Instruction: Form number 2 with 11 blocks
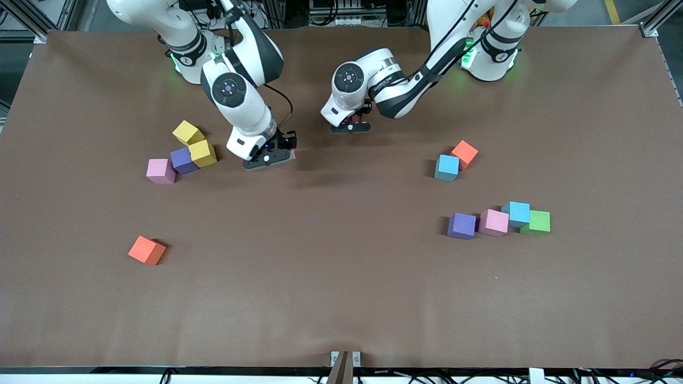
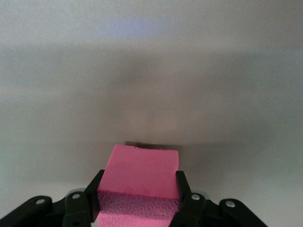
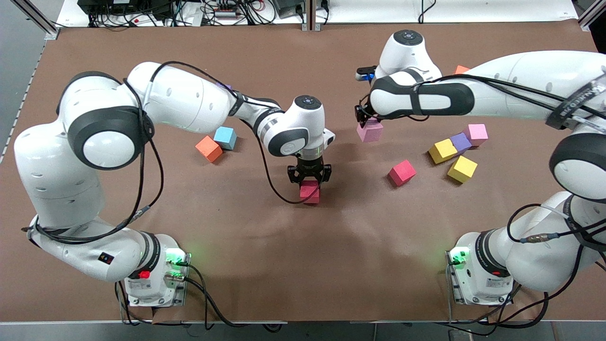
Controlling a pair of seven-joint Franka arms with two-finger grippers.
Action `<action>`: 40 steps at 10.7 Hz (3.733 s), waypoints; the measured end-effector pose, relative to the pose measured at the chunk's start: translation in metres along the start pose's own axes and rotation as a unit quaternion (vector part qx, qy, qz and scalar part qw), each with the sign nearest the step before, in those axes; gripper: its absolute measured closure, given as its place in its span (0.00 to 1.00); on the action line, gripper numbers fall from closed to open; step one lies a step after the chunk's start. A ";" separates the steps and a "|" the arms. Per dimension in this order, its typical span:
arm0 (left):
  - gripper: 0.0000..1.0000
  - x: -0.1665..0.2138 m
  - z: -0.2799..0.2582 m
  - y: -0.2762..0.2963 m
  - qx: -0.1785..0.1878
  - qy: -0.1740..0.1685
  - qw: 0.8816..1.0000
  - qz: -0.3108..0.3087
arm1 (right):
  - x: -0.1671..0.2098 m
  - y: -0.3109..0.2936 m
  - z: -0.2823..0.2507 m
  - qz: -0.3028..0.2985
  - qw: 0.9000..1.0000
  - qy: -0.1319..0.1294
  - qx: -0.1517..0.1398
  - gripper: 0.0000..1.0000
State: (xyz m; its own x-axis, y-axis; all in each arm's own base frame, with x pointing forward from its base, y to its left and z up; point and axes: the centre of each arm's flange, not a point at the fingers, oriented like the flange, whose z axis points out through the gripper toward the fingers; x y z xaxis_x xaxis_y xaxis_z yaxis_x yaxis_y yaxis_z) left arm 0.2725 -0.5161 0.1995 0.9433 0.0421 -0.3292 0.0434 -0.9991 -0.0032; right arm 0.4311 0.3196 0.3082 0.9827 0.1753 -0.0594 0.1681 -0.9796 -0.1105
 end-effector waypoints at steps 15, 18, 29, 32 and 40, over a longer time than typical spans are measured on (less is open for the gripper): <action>0.00 0.027 -0.141 -0.019 0.000 0.074 0.996 -0.049 | -0.010 0.009 0.006 -0.083 0.997 0.005 0.000 0.47; 0.00 0.069 -0.179 -0.074 0.004 0.093 0.995 -0.046 | -0.011 0.010 0.013 -0.257 0.966 -0.001 -0.004 0.47; 0.00 0.192 -0.195 -0.254 0.051 0.101 0.992 0.057 | -0.062 -0.081 0.078 -0.579 0.815 0.003 -0.023 0.47; 0.00 0.198 -0.170 -0.279 0.041 0.107 0.991 0.072 | -0.088 -0.086 0.107 -0.599 0.799 0.027 -0.034 0.47; 0.00 0.167 -0.105 -0.283 0.049 0.125 0.981 0.139 | -0.136 -0.122 0.116 -0.595 0.802 0.047 -0.030 0.47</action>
State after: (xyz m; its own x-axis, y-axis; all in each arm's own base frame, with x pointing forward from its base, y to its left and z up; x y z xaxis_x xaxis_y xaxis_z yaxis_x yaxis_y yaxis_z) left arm 0.4526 -0.2251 0.2441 0.9659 -0.2436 -0.0878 -0.2478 -0.9679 -0.0406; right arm 0.2678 0.4262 0.2142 0.1242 0.9839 0.1285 0.9918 -0.1271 0.0147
